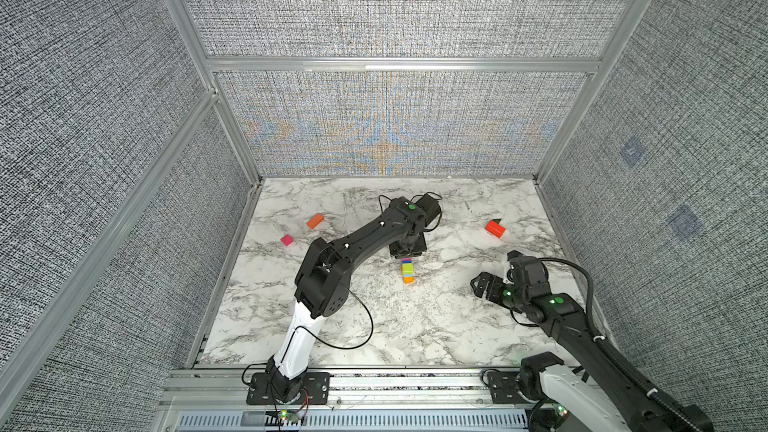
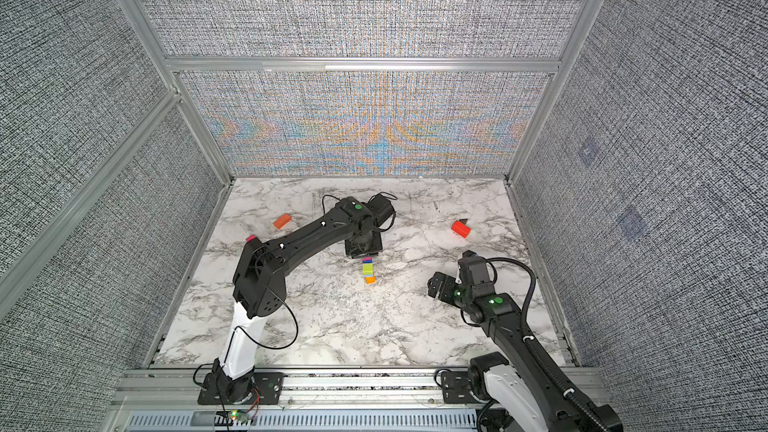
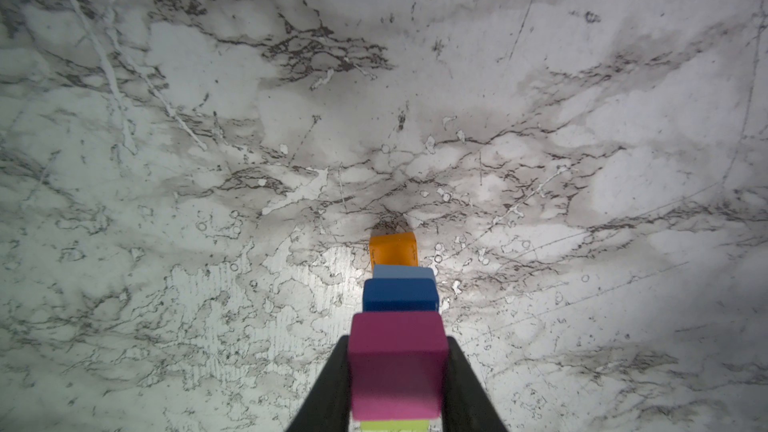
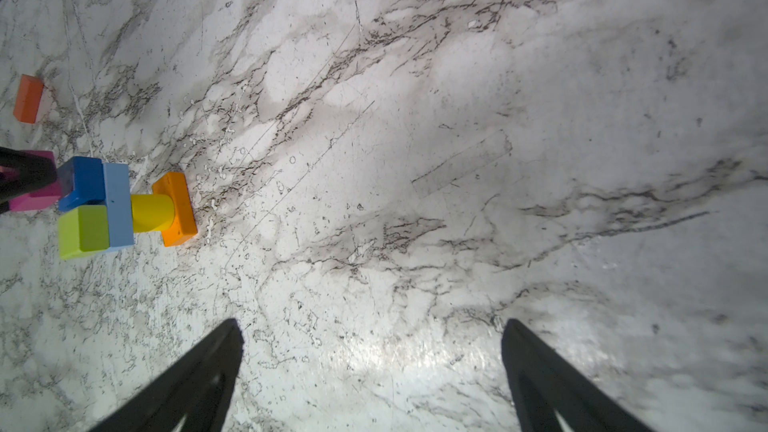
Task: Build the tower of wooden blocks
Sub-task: 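Lower the magenta cube onto the blue '6' cube and open the left gripper, then withdraw the left gripper from the stack back toward the pink cube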
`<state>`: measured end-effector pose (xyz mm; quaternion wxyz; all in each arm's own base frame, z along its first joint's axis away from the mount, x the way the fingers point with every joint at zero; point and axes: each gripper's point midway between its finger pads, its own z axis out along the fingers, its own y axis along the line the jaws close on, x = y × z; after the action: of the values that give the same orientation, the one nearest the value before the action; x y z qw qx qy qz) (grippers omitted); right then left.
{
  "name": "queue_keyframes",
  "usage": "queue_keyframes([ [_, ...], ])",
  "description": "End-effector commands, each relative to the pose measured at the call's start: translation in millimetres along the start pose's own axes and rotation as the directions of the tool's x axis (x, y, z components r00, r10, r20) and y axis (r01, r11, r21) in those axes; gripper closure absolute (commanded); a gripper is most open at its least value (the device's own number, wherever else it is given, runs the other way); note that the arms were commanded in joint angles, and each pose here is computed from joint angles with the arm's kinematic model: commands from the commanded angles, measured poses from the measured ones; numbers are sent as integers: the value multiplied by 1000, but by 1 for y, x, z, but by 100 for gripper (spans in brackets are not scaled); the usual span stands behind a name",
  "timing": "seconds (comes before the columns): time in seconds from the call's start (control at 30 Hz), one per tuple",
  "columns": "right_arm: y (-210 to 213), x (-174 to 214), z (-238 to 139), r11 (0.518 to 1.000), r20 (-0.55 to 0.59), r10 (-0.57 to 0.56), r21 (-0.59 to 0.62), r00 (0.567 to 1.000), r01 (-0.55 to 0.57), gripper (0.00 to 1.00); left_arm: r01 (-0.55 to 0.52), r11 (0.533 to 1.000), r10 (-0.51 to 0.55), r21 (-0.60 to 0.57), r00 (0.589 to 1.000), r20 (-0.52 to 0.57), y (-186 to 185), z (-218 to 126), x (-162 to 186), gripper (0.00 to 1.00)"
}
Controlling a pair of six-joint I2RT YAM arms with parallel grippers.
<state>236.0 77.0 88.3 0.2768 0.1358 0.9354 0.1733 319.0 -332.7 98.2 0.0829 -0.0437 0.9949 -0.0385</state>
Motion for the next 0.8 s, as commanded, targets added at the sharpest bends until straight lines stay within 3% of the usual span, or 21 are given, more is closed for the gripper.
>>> queue_keyframes([
  [0.0,1,-1,1,1000,3,1,-9,1000,-1,1,-3,1000,3,-13,1000,-10,2,2,3,66],
  [0.47,3,0,1,1000,-1,-4,-17,1000,4,1,-11,1000,11,-7,1000,-8,2,0,3,51],
  [0.77,8,1,0,999,-12,-25,-44,1000,24,1,-25,999,28,-43,997,70,19,-35,-8,37],
])
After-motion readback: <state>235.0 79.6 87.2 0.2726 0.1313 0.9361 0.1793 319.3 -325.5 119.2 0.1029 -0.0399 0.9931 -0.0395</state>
